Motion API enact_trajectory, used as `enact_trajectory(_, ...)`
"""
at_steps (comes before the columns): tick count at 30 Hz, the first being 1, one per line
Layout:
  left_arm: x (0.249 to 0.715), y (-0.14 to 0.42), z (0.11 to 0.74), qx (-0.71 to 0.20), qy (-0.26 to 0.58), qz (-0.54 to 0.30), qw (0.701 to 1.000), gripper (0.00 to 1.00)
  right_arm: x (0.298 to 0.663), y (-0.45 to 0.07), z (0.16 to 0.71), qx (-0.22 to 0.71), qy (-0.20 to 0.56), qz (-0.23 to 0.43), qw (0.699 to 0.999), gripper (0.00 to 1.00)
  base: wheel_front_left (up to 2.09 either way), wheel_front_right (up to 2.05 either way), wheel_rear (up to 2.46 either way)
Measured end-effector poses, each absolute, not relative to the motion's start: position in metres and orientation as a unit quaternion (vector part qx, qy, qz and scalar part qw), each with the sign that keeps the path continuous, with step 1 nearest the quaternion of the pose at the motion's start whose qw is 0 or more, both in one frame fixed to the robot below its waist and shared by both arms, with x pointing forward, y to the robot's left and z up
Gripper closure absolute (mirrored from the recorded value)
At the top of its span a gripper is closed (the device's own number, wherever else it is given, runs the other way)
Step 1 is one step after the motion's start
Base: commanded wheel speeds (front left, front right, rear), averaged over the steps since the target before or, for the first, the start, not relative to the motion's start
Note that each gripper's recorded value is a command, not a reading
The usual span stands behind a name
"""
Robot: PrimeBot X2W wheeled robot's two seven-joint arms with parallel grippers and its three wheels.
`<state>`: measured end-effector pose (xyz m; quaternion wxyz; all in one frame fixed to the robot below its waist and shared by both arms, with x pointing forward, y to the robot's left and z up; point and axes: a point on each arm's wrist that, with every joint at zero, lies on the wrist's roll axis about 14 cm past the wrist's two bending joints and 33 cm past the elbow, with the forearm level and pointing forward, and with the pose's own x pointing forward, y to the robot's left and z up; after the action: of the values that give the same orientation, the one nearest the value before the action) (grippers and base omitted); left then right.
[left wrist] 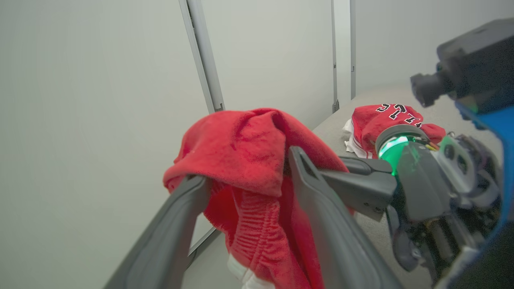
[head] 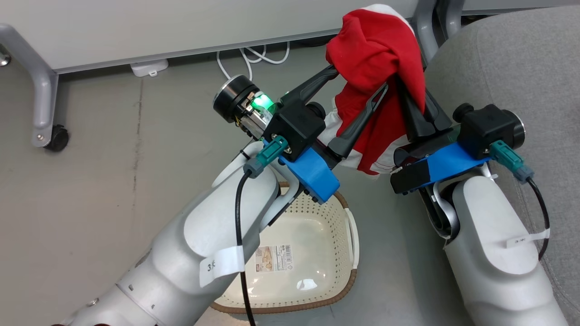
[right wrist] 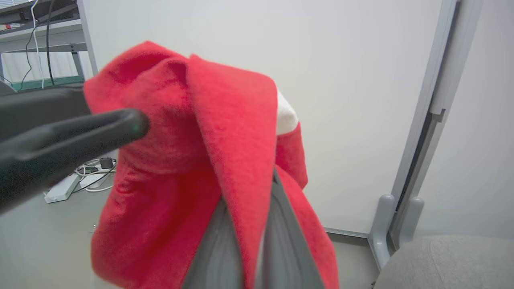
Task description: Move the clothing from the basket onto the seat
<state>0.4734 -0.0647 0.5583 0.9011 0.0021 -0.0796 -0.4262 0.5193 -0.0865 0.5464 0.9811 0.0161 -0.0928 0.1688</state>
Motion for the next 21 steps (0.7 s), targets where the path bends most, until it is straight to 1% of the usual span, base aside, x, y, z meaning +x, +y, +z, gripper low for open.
enact_trajectory(12, 0.467, -0.093, 0.524, -0.003, -0.046, -0.469, 0.882, 0.00, 0.518, -0.143, 0.541, 0.016, -0.091, 0.096, 0.991, 1.00, 0.00, 0.00, 0.00)
enact_trajectory(21, 0.455, -0.123, 0.503, -0.007, -0.029, -0.514, 0.858, 0.00, 0.503, -0.205, 0.537, 0.012, -0.087, 0.015, 0.996, 1.00, 0.00, 0.00, 0.00)
